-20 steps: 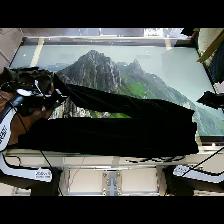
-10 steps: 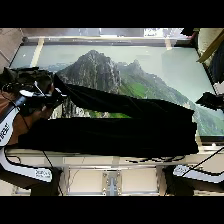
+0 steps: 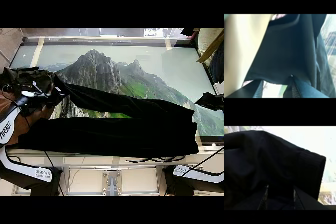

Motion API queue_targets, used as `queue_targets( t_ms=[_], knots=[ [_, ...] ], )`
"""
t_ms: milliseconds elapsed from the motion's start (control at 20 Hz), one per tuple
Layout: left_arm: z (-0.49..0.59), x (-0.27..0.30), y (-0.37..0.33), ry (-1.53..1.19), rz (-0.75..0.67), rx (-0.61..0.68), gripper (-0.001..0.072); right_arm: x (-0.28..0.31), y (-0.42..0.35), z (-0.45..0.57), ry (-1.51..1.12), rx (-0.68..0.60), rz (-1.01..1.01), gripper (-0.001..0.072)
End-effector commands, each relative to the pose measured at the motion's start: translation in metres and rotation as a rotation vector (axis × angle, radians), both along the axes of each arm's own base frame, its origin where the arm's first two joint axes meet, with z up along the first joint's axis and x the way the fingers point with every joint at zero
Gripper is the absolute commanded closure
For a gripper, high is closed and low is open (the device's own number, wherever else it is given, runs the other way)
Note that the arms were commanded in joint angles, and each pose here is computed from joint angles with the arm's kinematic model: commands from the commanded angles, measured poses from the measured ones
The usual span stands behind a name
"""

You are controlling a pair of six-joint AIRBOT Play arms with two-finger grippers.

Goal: Fold the clothes and pants, and hang the long-sleeved shirts on hangers.

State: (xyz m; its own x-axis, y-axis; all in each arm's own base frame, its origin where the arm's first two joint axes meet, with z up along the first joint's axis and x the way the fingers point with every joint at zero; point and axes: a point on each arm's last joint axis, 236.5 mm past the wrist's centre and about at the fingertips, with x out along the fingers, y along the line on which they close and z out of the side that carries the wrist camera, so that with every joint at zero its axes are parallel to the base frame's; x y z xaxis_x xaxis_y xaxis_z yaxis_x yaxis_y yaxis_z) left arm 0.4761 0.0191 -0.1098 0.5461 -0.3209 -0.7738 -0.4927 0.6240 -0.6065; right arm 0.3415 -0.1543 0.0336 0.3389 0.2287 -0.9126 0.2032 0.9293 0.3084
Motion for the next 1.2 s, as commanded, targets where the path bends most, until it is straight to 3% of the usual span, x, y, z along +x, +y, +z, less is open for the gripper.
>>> queue_targets(
  t_ms=[0, 300, 350, 400, 450, 600, 750, 850, 1150],
  knots=[
    [0.006, 0.011, 0.005, -0.034, 0.067, -0.023, 0.0302, 0.0, 0.0, 0.0, 0.0, 0.001, 0.001, 0.0373],
    [0.01, 0.022, 0.004, -0.072, 0.106, -0.007, 0.0309, 0.004, -0.005, 0.0, -0.017, -0.022, -0.009, 0.0373],
    [0.01, 0.024, 0.002, -0.077, 0.105, -0.003, 0.0383, 0.007, -0.011, 0.0, -0.026, -0.047, -0.017, 0.0373],
    [0.01, 0.025, -0.001, -0.079, 0.1, -0.001, 0.0567, 0.009, -0.019, -0.001, -0.034, -0.078, -0.027, 0.0372],
    [0.011, 0.026, -0.003, -0.083, 0.099, 0.003, 0.0698, 0.012, -0.028, -0.002, -0.044, -0.112, -0.038, 0.0371],
    [0.015, 0.027, -0.001, -0.093, 0.102, 0.006, 0.0702, 0.016, -0.044, -0.028, -0.001, -0.112, -0.088, 0.0357],
    [0.033, 0.029, 0.015, -0.128, 0.125, 0.022, 0.0702, 0.016, -0.038, -0.085, 0.099, 0.03, -0.119, 0.0265],
    [0.051, 0.03, 0.028, -0.163, 0.149, 0.032, 0.0702, 0.019, -0.031, -0.116, 0.138, 0.114, -0.136, 0.0262],
    [0.064, 0.028, 0.036, -0.183, 0.147, 0.047, 0.0702, 0.012, -0.027, -0.137, 0.176, 0.141, -0.075, 0.0262]
  ],
)
